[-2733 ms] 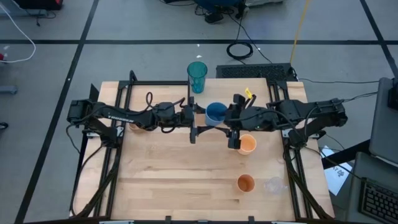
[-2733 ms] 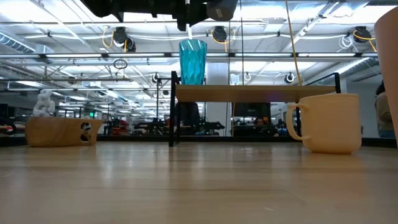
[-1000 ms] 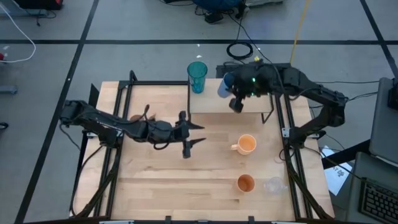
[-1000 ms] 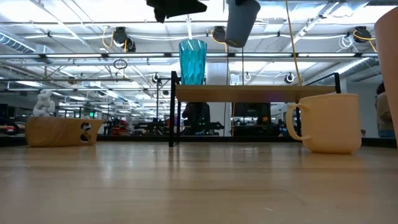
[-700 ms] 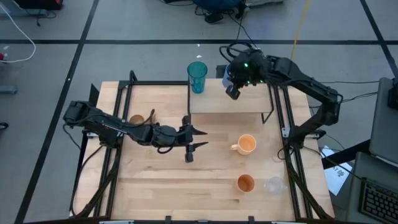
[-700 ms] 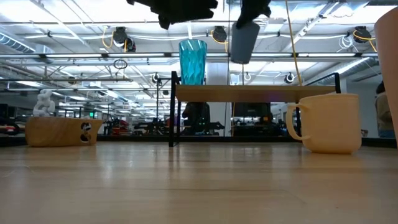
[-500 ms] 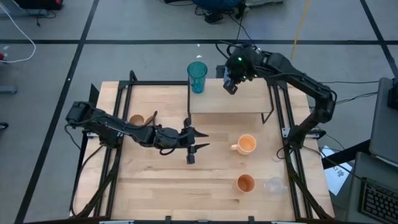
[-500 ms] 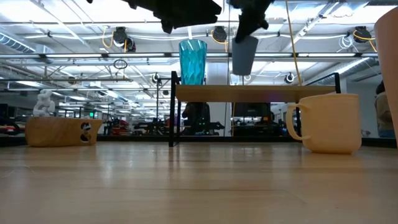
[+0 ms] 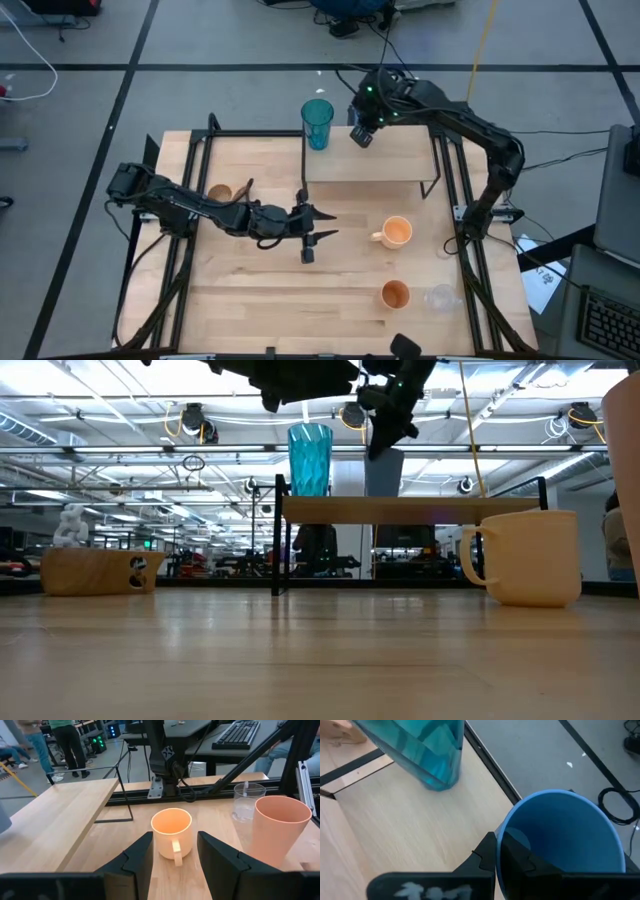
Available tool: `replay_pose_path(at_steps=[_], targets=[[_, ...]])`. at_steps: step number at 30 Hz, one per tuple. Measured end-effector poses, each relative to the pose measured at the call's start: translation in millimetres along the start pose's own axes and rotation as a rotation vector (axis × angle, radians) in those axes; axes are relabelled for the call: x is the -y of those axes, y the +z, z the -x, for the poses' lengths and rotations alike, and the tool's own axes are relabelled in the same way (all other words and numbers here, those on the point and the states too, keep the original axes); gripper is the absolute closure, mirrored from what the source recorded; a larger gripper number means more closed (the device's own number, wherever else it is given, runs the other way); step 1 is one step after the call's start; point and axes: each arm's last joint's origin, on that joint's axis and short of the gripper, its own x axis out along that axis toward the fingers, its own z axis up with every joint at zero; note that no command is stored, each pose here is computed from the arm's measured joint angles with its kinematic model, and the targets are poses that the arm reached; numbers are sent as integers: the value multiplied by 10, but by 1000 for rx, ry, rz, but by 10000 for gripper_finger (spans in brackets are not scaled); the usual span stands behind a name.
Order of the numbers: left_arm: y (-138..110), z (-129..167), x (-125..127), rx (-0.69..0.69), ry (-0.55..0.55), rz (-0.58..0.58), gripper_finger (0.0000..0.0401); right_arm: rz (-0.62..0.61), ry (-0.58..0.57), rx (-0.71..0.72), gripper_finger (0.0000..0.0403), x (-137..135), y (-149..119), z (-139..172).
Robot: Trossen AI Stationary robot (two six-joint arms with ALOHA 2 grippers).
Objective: Stack small to large cups/mugs on shelf
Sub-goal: Put the light blue cup on the shelf
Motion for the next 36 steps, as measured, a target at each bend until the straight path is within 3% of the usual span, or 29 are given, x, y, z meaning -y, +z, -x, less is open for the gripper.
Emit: replay_pose_path(at_steps=[31, 36], targets=[[11, 0, 0, 11, -1, -35, 247, 17, 15, -13, 387, -13, -7, -21], [10, 0, 0, 10, -1, -35, 247, 18, 17, -43, 370, -14, -37, -25]])
